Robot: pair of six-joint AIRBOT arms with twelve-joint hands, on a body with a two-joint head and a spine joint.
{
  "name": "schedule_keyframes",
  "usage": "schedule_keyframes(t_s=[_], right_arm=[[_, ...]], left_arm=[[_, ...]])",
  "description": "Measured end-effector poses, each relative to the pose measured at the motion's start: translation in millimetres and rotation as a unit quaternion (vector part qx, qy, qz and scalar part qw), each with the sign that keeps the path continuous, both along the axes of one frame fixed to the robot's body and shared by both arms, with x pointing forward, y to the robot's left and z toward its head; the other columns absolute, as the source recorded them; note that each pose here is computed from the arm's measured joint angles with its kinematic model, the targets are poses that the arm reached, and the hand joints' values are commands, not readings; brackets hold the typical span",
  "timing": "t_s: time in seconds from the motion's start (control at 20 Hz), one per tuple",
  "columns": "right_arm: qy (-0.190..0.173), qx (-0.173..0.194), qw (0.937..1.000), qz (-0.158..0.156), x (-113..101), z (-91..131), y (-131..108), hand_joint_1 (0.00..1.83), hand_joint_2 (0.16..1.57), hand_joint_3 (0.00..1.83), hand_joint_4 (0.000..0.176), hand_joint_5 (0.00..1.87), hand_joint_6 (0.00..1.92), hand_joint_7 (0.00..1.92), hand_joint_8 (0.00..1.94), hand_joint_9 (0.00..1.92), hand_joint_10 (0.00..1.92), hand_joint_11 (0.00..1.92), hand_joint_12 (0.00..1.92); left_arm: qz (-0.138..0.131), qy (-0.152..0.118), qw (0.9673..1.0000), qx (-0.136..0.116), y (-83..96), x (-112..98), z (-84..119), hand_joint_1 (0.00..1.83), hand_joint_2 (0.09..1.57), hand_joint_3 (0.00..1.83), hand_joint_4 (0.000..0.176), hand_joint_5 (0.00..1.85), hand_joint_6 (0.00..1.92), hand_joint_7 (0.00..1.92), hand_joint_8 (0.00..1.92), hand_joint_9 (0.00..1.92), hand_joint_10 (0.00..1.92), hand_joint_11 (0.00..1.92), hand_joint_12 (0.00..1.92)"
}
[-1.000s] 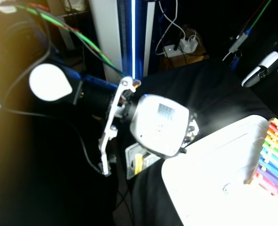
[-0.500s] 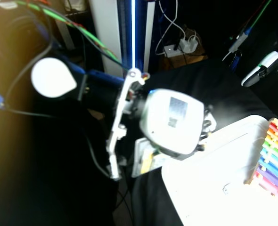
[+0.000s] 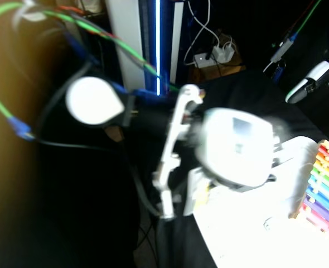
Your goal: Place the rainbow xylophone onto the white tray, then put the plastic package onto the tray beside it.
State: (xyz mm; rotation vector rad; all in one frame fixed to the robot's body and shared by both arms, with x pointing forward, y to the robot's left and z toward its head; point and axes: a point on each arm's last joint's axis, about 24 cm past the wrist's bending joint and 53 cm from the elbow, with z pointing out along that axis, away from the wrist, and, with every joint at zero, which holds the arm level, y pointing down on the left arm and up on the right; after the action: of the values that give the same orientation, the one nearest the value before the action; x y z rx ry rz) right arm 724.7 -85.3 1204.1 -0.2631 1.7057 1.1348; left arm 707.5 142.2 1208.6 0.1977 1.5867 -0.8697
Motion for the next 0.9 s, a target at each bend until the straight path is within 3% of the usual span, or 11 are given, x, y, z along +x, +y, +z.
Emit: schedule_keyframes(t_s=[0.1, 0.3, 0.35, 0.4, 0.45, 0.6, 0.9], right_arm=[[0.002, 0.006, 1.0, 0.001, 4, 0, 7, 1.43, 1.1, 0.0, 0.0, 0.69, 1.9, 1.08, 1.94, 1.33, 1.92, 1.46, 1.92], [0.009, 0.011, 0.9999, 0.005, 10, -6, 22, 1.59, 1.03, 0.0, 0.0, 0.69, 1.92, 1.04, 1.94, 1.29, 1.92, 1.45, 1.92], [0.01, 0.012, 0.9999, 0.007, 11, -6, 24, 1.22, 1.17, 0.05, 0.0, 0.74, 1.5, 0.98, 1.94, 1.25, 1.92, 1.41, 1.92], [0.01, 0.012, 0.9998, 0.007, 12, -8, 27, 1.52, 1.05, 0.0, 0.0, 0.73, 1.59, 0.99, 1.94, 1.23, 1.92, 1.38, 1.92], [0.011, 0.01, 0.9999, 0.005, 15, -10, 30, 1.58, 1.03, 0.0, 0.0, 0.67, 1.84, 0.99, 1.94, 1.23, 1.92, 1.4, 1.92], [0.013, 0.011, 0.9998, 0.005, 17, -12, 33, 1.61, 1.01, 0.0, 0.0, 0.75, 1.92, 1.06, 1.94, 1.28, 1.92, 1.42, 1.92], [0.022, 0.0, 0.9996, -0.015, 26, -21, 28, 1.51, 1.08, 0.01, 0.0, 0.63, 1.92, 1.0, 1.94, 1.23, 1.92, 1.41, 1.92]], left_arm=[[-0.001, -0.001, 1.0, 0.0, -0.4, 0, 0, 0.91, 0.77, 0.01, 0.0, 0.0, 0.0, 0.03, 0.01, 0.0, 0.0, 0.0, 0.0], [-0.001, -0.001, 1.0, -0.001, -0.9, -1, 0, 0.83, 0.76, 0.0, 0.005, 0.0, 0.0, 0.04, 0.01, 0.0, 0.0, 0.0, 0.0], [-0.002, 0.0, 1.0, -0.001, -1.5, -2, 0, 0.82, 0.76, 0.0, 0.007, 0.0, 0.0, 0.03, 0.0, 0.0, 0.0, 0.0, 0.0], [-0.003, 0.0, 1.0, -0.003, -1.3, -3, 2, 0.83, 0.76, 0.0, 0.0, 0.0, 0.0, 0.02, 0.0, 0.0, 0.0, 0.0, 0.0], [-0.004, -0.001, 1.0, -0.003, -2.3, -4, 2, 0.85, 0.75, 0.0, 0.0, 0.0, 0.0, 0.0, 0.0, 0.0, 0.0, 0.0, 0.0], [-0.001, -0.002, 1.0, -0.004, 2.2, -5, 5, 0.9, 0.74, 0.0, 0.0, 0.0, 0.0, 0.0, 0.0, 0.0, 0.0, 0.0, 0.0], [0.001, -0.003, 1.0, -0.001, 5.5, -5, 6, 0.91, 0.76, 0.0, 0.0, 0.0, 0.0, 0.0, 0.0, 0.0, 0.0, 0.0, 0.0]])
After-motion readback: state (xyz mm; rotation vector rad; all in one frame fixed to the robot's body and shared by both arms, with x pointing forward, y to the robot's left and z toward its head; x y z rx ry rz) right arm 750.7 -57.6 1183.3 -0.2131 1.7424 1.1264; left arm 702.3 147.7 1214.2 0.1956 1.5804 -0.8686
